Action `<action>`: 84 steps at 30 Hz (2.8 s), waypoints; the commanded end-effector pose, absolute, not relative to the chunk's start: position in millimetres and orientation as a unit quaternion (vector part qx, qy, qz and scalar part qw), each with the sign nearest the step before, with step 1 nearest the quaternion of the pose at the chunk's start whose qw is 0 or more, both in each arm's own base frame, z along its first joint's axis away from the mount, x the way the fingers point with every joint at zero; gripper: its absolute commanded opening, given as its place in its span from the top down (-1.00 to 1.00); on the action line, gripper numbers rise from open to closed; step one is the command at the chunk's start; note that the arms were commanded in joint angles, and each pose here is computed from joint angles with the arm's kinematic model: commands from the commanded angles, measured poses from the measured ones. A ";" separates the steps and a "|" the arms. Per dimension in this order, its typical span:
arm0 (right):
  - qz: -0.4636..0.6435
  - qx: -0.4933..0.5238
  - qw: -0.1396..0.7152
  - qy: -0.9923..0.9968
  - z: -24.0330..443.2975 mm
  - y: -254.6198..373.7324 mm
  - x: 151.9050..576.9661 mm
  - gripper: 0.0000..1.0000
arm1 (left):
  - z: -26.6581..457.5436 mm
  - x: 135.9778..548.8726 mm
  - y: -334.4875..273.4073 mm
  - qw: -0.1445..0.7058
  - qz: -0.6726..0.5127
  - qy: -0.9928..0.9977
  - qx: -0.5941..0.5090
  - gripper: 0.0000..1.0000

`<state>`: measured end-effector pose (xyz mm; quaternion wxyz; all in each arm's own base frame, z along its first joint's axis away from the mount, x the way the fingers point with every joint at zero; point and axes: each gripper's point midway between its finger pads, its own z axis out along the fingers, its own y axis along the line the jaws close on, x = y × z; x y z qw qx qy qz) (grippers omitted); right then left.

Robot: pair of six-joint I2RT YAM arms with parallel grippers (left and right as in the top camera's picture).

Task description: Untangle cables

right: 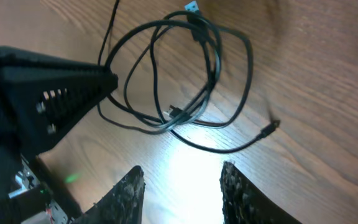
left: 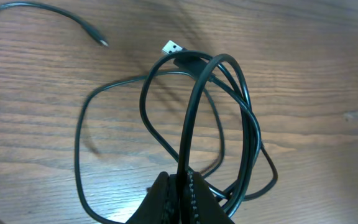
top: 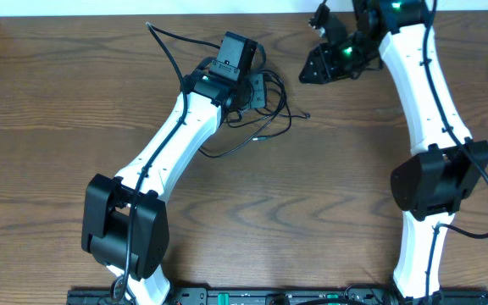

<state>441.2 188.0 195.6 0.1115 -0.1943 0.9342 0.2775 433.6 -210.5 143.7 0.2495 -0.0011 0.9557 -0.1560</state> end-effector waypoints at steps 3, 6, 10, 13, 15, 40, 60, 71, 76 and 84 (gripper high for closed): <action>0.244 -0.176 0.074 0.951 152.2 207.6 444.5 0.25 | 145.1 434.6 -212.8 0.248 -0.163 0.955 0.013 0.85; 0.242 -0.219 0.077 0.942 135.0 222.6 447.6 0.23 | 144.9 434.3 -212.7 0.248 -0.163 0.955 0.013 0.85; 0.214 -0.240 0.075 0.944 109.0 228.2 454.3 0.24 | 144.9 434.3 -212.6 0.248 -0.163 0.955 0.013 0.85; 0.189 -0.236 0.069 0.951 93.0 224.4 458.3 0.24 | 144.4 433.7 -212.3 0.246 -0.162 0.955 0.013 0.85; 0.181 -0.228 0.065 0.954 86.3 222.3 459.7 0.26 | 144.3 433.6 -212.3 0.246 -0.162 0.956 0.013 0.85; 0.294 -0.383 0.049 0.874 155.9 203.3 401.2 0.97 | 134.8 437.5 -163.6 0.257 -0.057 0.961 -0.089 0.85; 0.353 -0.326 0.124 0.868 199.1 184.5 423.7 0.25 | 155.2 437.1 -205.6 0.261 -0.165 0.950 0.038 0.85; 0.346 -0.343 0.140 0.862 199.4 194.1 429.0 0.07 | 273.4 427.8 -227.5 0.391 -0.257 0.875 0.121 0.85; 0.338 -0.339 0.147 0.866 198.4 191.3 434.1 0.06 | 323.3 416.9 -212.2 0.446 -0.262 0.847 0.120 0.85; 0.313 -0.294 0.148 0.891 193.8 185.4 447.1 0.04 | 337.2 415.1 -193.6 0.461 -0.253 0.845 0.096 0.85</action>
